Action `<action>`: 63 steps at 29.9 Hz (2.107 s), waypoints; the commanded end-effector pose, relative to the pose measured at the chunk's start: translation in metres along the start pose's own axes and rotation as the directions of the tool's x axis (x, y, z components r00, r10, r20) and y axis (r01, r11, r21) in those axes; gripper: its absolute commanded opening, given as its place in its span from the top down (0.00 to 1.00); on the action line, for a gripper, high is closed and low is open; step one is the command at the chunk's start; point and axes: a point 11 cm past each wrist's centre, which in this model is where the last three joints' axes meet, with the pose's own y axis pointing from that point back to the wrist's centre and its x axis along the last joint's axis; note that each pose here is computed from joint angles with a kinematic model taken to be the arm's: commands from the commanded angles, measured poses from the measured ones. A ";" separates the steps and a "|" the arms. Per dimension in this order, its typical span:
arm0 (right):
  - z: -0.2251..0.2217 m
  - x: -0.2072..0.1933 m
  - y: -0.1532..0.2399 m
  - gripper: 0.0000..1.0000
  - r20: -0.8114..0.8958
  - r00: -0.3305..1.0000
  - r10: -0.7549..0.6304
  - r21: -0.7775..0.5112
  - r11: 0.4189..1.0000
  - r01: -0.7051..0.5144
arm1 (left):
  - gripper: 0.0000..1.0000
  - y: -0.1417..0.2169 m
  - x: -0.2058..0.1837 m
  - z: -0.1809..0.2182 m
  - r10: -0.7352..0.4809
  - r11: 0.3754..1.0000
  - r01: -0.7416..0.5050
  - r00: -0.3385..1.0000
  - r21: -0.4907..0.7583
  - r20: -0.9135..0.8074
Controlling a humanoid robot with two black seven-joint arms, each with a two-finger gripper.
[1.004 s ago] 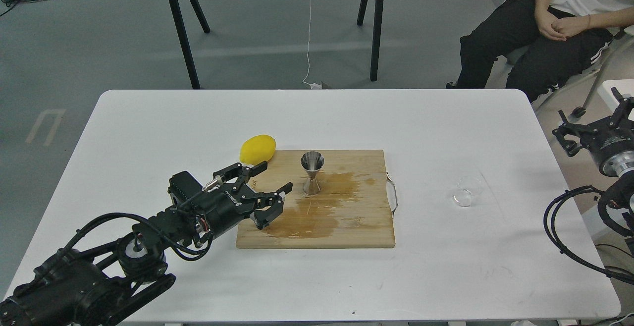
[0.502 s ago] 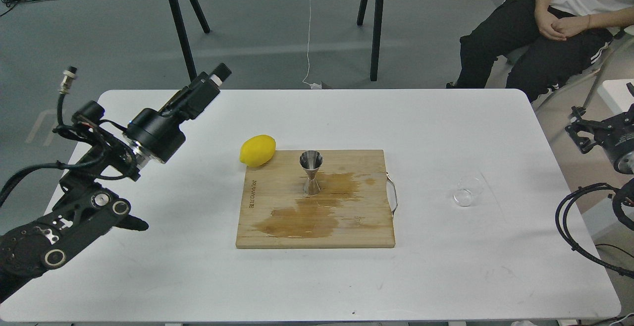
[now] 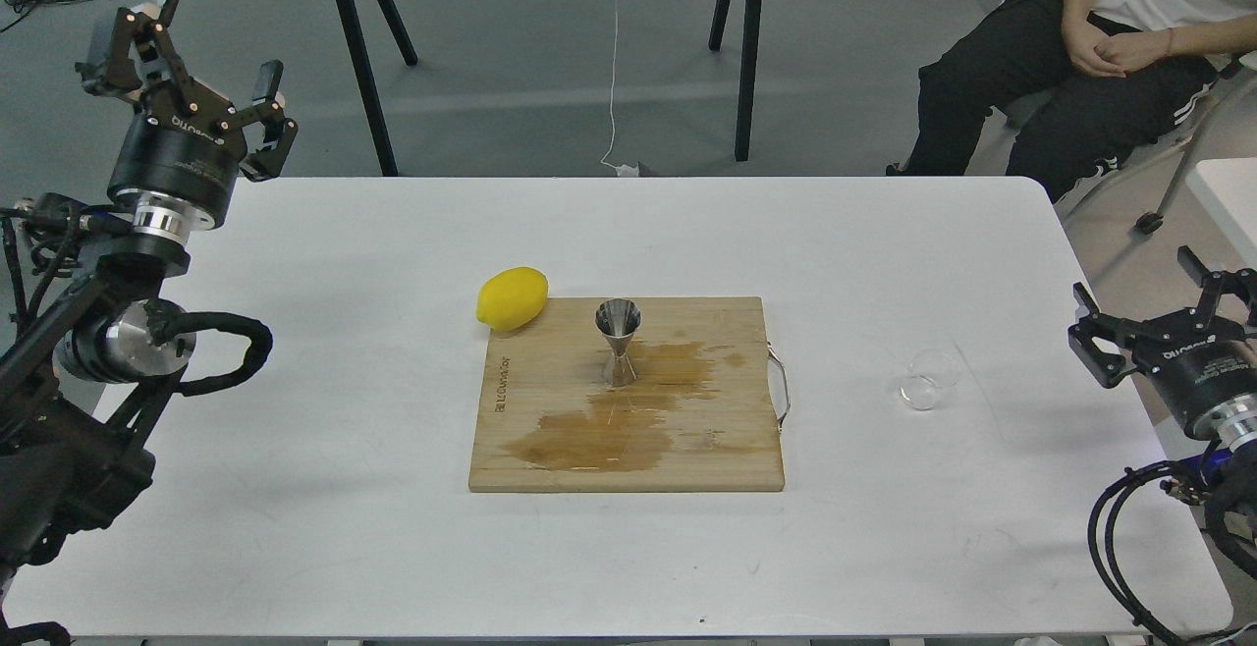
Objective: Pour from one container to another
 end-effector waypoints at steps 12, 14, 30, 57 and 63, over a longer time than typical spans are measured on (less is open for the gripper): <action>0.080 0.028 0.058 0.01 0.246 0.957 0.155 -0.104 0.986 -0.133 | 0.00 -0.002 0.005 -0.004 0.040 0.999 -0.041 0.994 -0.005 -0.099; 0.089 0.021 0.038 0.00 0.243 0.953 0.179 -0.139 0.979 -0.149 | 0.00 -0.003 0.005 -0.003 0.044 0.999 -0.044 0.994 -0.006 -0.095; 0.126 0.025 -0.025 0.01 0.211 0.884 0.418 -0.243 0.898 -0.367 | 0.00 -0.001 0.010 0.001 0.057 0.998 -0.059 0.995 -0.020 -0.088; 0.148 0.027 -0.047 0.56 0.239 0.871 0.429 -0.256 0.893 -0.370 | 0.00 0.000 0.014 0.005 0.065 0.997 -0.067 0.995 -0.023 -0.074; 0.150 0.010 -0.051 0.56 0.231 0.893 0.386 -0.277 0.906 -0.320 | 0.00 0.001 0.017 0.010 0.069 0.997 -0.071 0.996 -0.027 -0.064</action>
